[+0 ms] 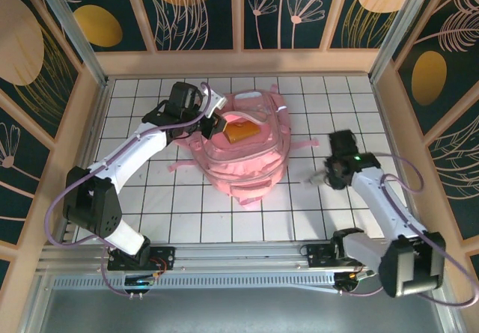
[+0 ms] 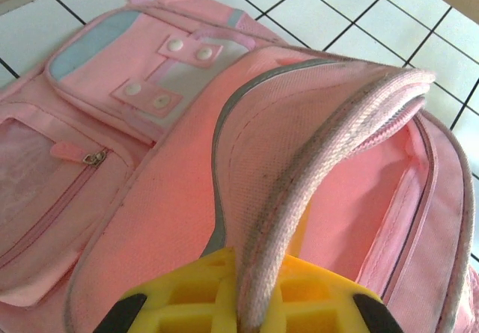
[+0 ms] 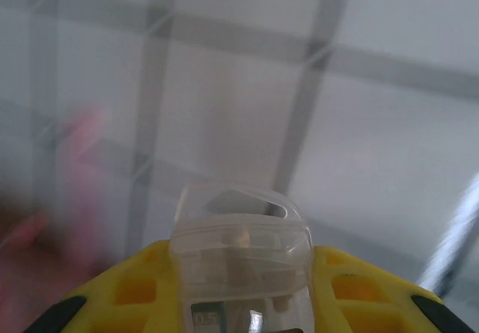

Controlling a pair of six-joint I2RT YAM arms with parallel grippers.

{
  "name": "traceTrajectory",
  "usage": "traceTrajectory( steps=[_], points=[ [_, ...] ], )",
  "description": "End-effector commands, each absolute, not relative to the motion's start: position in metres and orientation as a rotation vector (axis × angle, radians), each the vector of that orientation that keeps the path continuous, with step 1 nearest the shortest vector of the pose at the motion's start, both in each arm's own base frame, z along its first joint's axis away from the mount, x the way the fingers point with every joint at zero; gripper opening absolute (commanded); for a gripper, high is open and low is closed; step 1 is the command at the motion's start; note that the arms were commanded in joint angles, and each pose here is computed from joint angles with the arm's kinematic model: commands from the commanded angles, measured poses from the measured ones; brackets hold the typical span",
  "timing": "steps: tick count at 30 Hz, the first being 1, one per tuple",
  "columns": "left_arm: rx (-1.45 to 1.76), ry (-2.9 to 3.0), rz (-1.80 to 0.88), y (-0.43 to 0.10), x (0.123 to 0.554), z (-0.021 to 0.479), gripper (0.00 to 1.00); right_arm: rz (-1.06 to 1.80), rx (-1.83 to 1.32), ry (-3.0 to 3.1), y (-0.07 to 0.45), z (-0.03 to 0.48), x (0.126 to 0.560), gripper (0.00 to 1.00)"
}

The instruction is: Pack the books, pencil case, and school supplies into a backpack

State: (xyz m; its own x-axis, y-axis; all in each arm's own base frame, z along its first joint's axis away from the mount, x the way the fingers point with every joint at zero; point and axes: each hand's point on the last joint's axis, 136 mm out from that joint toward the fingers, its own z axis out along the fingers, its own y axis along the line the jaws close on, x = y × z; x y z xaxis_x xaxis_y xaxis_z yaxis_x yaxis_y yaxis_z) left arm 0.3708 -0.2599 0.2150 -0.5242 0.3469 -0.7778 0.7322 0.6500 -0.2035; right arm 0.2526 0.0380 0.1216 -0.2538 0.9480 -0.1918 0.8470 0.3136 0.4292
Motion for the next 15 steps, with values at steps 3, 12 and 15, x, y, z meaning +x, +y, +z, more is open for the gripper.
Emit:
traceTrajectory(
  steps=[3, 12, 15],
  points=[
    [0.796, 1.958, -0.748, -0.274, 0.382, 0.268, 0.0, 0.731, 1.444, 2.247, 0.159, 0.18, 0.271, 0.23],
    [0.778, 1.964, -0.832, -0.28, 0.379, 0.267, 0.0, 0.976, 1.271, 2.323, 0.282, 0.207, 0.335, 0.23],
    [0.77, 1.964, -0.85, -0.281, 0.377, 0.266, 0.0, 0.978, 1.31, 2.282, 0.282, 0.206, 0.353, 0.24]
  ],
)
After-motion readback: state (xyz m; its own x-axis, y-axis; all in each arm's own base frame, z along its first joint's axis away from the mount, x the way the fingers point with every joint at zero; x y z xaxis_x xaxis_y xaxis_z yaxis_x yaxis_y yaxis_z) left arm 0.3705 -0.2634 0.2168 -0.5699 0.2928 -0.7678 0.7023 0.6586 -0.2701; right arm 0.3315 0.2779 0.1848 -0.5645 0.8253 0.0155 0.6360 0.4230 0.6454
